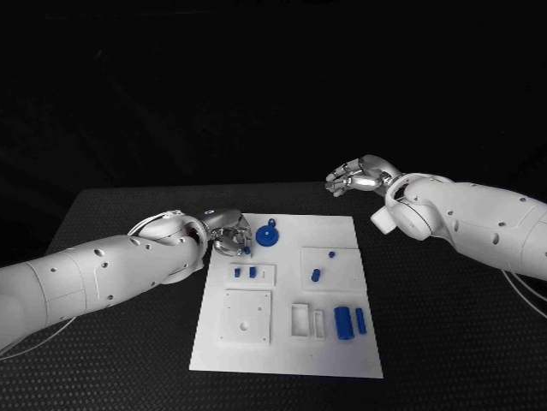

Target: Assemble the parts on the task board

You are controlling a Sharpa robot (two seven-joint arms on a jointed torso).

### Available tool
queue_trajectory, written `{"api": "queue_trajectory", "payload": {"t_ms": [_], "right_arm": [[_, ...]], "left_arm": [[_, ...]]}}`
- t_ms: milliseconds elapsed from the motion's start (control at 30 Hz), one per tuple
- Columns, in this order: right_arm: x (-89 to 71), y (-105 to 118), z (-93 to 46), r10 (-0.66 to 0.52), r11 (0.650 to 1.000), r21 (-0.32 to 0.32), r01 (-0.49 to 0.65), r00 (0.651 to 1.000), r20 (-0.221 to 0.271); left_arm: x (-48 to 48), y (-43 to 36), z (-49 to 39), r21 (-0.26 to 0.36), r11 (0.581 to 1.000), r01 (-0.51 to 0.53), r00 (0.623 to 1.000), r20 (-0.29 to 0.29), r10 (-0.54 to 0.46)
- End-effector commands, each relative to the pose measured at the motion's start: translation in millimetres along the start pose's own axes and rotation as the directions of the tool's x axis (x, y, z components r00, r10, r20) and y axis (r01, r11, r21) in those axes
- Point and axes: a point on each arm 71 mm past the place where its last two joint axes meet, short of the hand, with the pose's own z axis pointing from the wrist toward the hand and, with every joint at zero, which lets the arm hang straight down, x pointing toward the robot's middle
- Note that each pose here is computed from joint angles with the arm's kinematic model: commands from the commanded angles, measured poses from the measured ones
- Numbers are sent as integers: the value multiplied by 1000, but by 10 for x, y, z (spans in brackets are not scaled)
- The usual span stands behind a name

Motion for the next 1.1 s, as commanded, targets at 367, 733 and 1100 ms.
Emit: {"api": "queue_trajectory", "payload": {"t_ms": [367, 733, 1100], "right_arm": [[21, 14, 4, 0, 1000, -9, 0, 1000, -14], [22, 15, 6, 0, 1000, -10, 0, 1000, -14], [32, 21, 10, 0, 1000, -11, 0, 1000, -16]], "left_arm": [[40, -36, 30, 6, 1000, -6, 1000, -27, 6], [42, -5, 23, -7, 1000, -7, 999, -33, 7], [55, -31, 48, -2, 1000, -8, 999, -42, 8]]}}
